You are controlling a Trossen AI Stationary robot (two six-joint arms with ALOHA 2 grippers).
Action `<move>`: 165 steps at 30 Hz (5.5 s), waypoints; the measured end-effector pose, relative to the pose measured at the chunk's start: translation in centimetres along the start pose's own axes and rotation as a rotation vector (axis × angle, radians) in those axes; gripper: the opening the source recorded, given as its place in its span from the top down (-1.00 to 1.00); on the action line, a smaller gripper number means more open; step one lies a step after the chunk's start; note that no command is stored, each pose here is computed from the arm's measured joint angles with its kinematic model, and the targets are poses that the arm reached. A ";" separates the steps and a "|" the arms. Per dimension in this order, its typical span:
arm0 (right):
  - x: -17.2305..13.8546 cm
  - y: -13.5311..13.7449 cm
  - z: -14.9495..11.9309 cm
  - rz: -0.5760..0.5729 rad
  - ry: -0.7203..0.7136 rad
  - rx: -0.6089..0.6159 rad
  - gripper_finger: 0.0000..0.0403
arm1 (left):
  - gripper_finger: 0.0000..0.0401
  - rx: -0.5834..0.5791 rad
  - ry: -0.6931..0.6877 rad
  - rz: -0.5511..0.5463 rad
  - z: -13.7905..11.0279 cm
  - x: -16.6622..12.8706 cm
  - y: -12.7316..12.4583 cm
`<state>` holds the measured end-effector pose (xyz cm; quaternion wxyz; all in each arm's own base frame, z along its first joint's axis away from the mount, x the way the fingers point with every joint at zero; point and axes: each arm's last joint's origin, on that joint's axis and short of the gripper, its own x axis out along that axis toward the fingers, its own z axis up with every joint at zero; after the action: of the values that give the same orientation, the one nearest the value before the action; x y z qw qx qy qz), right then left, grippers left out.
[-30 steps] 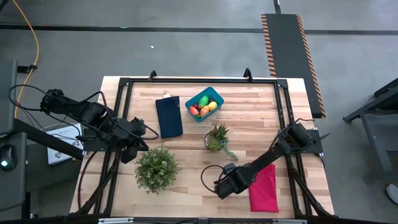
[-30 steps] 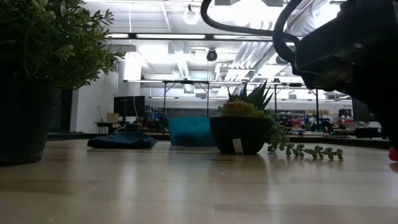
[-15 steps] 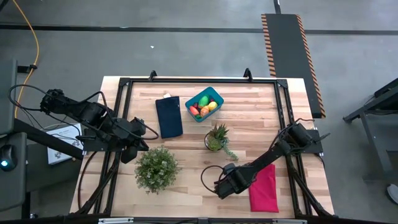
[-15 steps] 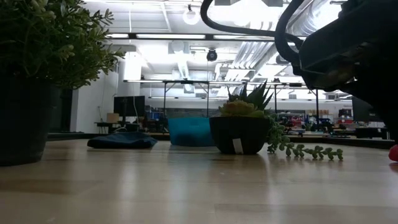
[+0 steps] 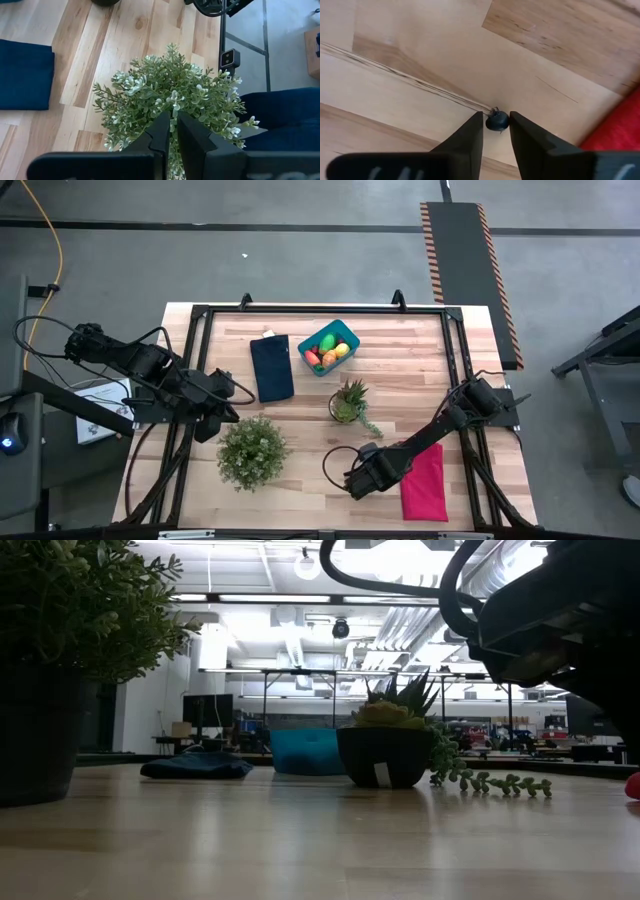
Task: Pick and placing Produce into tupperware
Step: Put the blue berry into the bin
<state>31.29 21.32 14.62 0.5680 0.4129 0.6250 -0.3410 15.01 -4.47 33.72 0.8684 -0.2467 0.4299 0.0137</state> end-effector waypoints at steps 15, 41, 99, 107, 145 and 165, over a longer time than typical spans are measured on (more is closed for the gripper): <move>0.0 0.0 0.0 0.001 0.000 0.000 0.72 | 0.87 -0.001 0.007 -0.008 0.0 0.0 0.0; -3.6 1.5 -0.7 0.013 0.004 -0.080 0.76 | 0.87 0.015 0.007 -0.009 0.0 0.0 0.0; -22.2 3.7 13.3 0.283 -0.430 -0.481 0.76 | 0.87 0.157 -0.046 0.049 0.2 0.0 0.1; -24.2 1.8 16.9 0.239 -0.471 -0.521 0.76 | 0.87 0.157 -0.051 0.055 0.2 0.0 0.1; -27.9 -9.6 33.3 0.182 -0.521 -0.517 0.76 | 0.87 -0.006 -0.193 0.208 0.6 -0.2 0.6; -17.0 -7.6 40.2 0.037 -0.260 -0.586 0.76 | 0.87 -0.098 -0.221 0.219 0.7 -0.2 0.6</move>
<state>41.91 -20.10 26.25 0.7440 0.1958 0.6112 -0.1859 15.25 -3.60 33.94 0.8907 -0.2372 0.3548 0.1563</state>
